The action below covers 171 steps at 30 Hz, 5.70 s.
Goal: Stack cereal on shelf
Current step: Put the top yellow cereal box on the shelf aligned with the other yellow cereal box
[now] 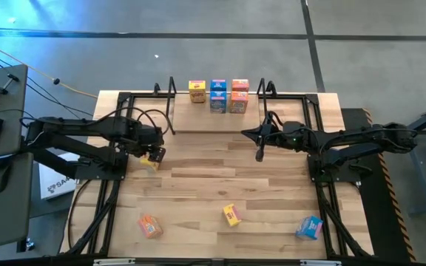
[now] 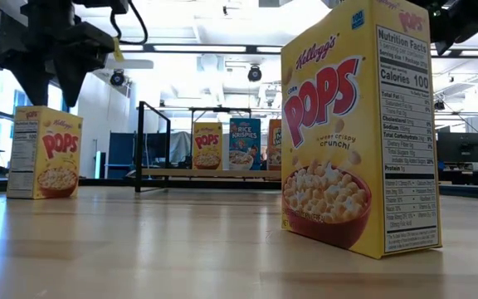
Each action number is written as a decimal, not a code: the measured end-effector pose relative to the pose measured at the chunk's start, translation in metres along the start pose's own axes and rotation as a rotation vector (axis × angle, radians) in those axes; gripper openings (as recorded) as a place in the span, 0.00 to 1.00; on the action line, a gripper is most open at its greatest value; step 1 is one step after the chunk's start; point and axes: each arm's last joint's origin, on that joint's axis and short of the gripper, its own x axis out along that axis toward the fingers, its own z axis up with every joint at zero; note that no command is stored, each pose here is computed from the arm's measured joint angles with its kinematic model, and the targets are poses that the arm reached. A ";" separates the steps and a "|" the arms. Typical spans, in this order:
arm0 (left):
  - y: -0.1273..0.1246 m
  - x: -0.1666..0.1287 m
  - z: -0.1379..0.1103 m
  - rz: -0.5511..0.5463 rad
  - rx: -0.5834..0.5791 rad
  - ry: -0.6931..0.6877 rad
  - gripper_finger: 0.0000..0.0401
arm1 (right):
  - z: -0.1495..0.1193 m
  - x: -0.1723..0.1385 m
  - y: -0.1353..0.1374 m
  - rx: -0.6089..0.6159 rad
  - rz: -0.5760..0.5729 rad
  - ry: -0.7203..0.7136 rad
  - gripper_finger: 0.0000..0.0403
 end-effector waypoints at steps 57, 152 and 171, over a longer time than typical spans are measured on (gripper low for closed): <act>-0.011 0.013 -0.004 0.091 -0.007 -0.057 0.67 | 0.000 0.000 0.000 -0.001 0.009 0.003 0.00; -0.099 -0.020 0.229 0.192 1.329 -0.295 0.53 | 0.001 0.000 0.002 -0.004 0.086 -0.012 0.00; -0.090 -0.020 0.236 0.186 1.265 -0.289 0.53 | 0.001 0.000 0.002 -0.004 0.089 -0.013 0.00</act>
